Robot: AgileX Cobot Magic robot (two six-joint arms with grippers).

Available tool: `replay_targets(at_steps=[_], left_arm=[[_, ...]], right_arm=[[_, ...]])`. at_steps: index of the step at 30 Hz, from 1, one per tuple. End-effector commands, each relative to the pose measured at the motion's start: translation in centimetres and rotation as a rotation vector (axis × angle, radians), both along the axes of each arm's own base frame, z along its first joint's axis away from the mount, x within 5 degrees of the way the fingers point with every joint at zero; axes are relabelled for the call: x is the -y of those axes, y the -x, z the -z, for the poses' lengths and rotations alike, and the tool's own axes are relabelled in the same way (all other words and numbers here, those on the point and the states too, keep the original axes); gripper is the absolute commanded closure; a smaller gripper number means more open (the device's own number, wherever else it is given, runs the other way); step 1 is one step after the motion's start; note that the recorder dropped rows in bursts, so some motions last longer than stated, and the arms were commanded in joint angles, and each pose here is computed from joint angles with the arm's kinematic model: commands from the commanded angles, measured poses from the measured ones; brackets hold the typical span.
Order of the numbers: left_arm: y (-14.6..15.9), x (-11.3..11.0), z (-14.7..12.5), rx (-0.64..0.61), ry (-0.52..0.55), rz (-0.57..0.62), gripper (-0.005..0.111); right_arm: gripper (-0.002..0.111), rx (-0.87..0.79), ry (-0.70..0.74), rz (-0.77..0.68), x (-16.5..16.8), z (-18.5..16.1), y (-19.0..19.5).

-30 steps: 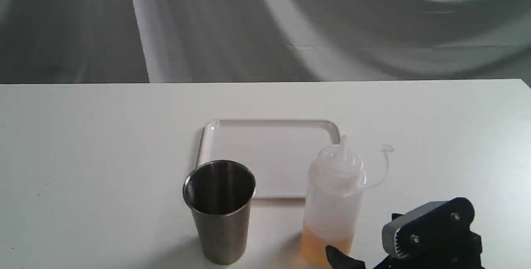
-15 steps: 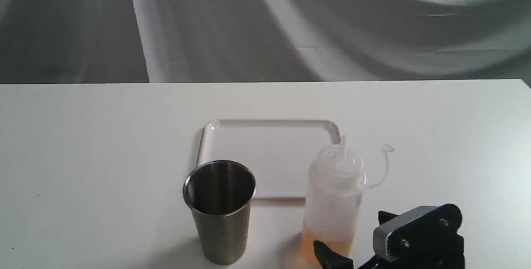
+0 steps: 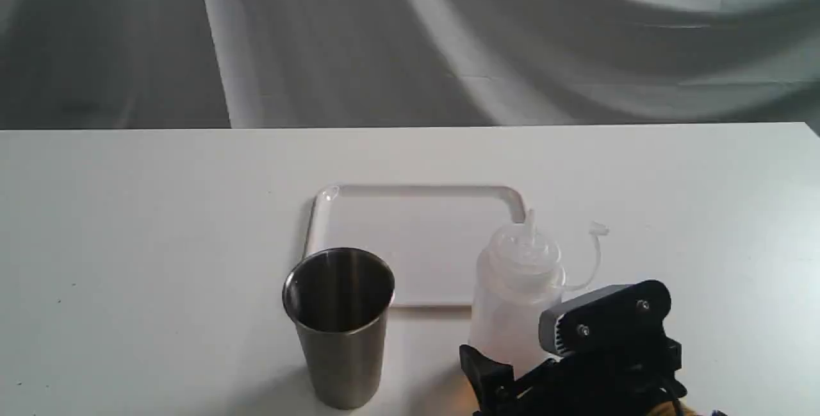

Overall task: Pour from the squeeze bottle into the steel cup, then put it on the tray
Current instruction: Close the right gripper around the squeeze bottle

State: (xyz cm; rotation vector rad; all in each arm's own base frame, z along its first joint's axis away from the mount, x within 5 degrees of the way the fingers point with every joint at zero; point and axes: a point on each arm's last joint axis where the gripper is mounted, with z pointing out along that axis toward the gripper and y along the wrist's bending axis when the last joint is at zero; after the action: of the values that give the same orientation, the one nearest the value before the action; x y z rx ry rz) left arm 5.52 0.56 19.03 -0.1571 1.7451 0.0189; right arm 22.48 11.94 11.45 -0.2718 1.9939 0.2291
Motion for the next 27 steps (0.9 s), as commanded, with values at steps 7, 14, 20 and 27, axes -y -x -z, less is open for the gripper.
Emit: replay_targets(at_steps=[7, 14, 20, 27], left_arm=[[0.0, 0.0, 0.2, -0.008, 0.007, 0.005, 0.098], [0.0, 0.0, 0.2, -0.008, 0.007, 0.005, 0.098], [0.0, 0.0, 0.2, -0.008, 0.007, 0.005, 0.098], [0.0, 0.0, 0.2, -0.008, 0.007, 0.005, 0.098]], right_arm=[[0.021, 0.014, 0.011, 0.021, 0.2, -0.1, -0.2], [0.021, 0.026, 0.012, 0.02, 0.2, -0.2, -0.2], [0.021, 0.029, 0.002, 0.019, -0.2, -0.5, -0.8], [0.021, 0.007, -0.015, 0.04, -0.8, -0.8, -1.8]])
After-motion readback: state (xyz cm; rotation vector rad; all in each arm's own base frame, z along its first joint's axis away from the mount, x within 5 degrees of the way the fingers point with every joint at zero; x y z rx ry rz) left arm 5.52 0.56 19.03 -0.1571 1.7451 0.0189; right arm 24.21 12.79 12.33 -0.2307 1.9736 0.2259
